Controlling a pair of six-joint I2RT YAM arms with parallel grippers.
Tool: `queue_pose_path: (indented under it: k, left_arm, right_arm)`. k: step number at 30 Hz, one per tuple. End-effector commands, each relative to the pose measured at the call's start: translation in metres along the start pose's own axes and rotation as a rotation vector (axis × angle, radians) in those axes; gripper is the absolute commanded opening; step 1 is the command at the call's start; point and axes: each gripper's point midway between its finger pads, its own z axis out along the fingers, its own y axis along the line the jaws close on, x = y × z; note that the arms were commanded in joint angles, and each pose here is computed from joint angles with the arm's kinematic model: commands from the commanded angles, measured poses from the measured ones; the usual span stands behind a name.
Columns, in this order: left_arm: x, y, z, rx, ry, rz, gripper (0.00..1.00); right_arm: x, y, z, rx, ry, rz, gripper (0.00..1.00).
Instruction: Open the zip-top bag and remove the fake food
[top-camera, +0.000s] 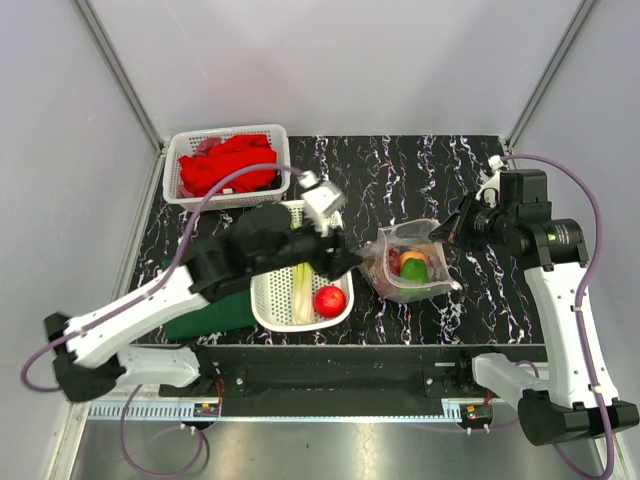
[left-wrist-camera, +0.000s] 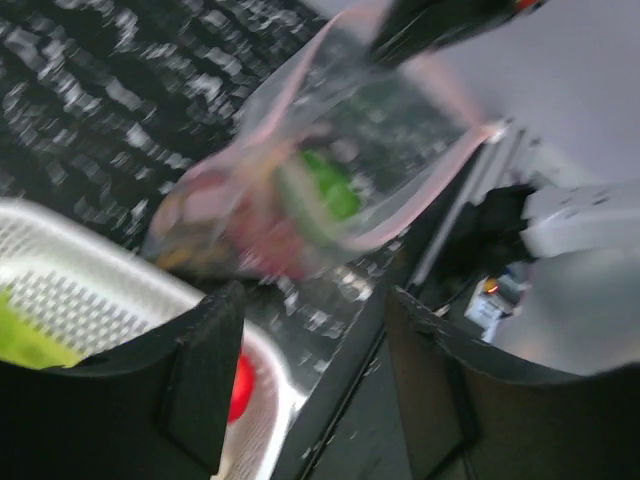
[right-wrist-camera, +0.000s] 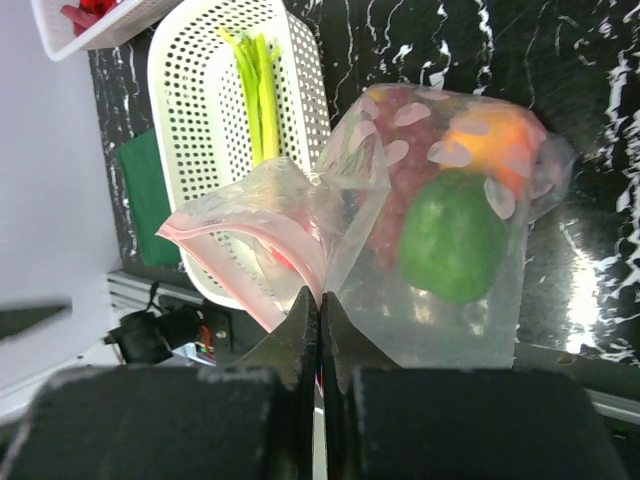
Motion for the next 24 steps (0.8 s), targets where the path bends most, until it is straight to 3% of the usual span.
queue_pose_path:
  k: [1, 4, 8, 19, 24]
  left_arm:
    - [-0.067, -0.062, 0.042, 0.146, -0.134, -0.017, 0.51]
    - [-0.061, -0.067, 0.081, 0.144, -0.063, -0.029, 0.37]
    - [-0.050, -0.062, 0.107, 0.085, -0.039, -0.014, 0.30]
    - [-0.021, -0.050, 0.147, -0.024, -0.048, 0.038, 0.18]
    - [0.014, -0.041, 0.168, -0.061, 0.032, 0.009, 0.18]
  right_arm:
    - [0.003, 0.017, -0.002, -0.075, 0.029, 0.067, 0.00]
    - [0.004, 0.019, -0.001, -0.075, 0.027, 0.125, 0.00]
    - [-0.002, 0.017, -0.005, -0.042, -0.008, 0.179, 0.00]
    - [-0.017, 0.025, -0.011, -0.056, -0.105, 0.409, 0.00]
    - [-0.017, 0.022, -0.011, -0.051, -0.132, 0.453, 0.00]
